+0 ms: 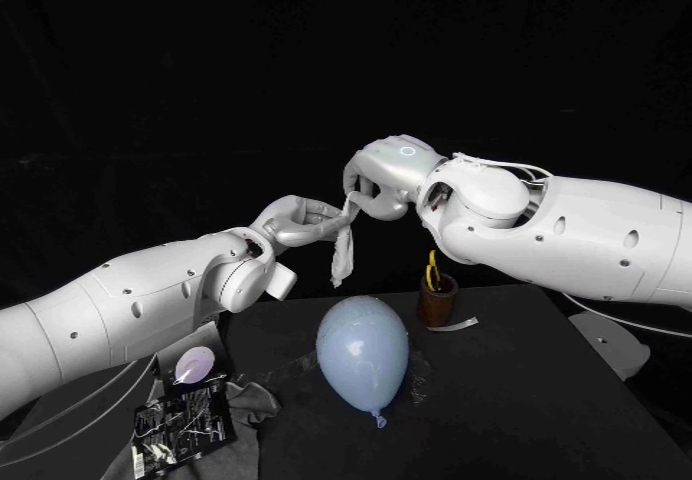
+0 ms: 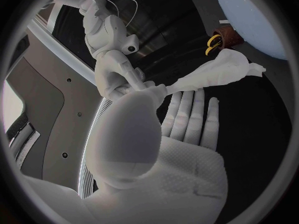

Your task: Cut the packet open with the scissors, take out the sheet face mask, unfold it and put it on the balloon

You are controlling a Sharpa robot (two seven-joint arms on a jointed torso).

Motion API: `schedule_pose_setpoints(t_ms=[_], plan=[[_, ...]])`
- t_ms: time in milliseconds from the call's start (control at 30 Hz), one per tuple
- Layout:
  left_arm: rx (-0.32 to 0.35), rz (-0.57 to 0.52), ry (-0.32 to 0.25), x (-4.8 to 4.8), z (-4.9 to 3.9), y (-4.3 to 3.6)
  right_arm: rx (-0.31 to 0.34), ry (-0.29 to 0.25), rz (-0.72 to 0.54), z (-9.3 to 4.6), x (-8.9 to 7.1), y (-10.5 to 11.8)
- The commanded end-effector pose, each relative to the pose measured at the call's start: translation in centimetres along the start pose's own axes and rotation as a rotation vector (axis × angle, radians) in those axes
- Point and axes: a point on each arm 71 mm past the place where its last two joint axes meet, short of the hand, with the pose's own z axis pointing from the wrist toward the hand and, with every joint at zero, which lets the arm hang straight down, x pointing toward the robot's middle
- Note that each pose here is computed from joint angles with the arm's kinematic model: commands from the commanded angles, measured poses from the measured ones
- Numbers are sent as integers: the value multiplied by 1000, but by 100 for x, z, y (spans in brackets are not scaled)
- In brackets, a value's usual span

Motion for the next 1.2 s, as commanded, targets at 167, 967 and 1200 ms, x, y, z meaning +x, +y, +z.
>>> schedule_pose_setpoints(t_ms=[167, 967, 1200], plan=[[-21, 16, -19, 5, 14, 4, 1, -7, -14, 0, -13, 3], [11, 14, 28, 93, 14, -31, 8, 16, -21, 44, 24, -1], [15, -1, 53, 104, 1, -32, 12, 15, -22, 47, 27, -6]])
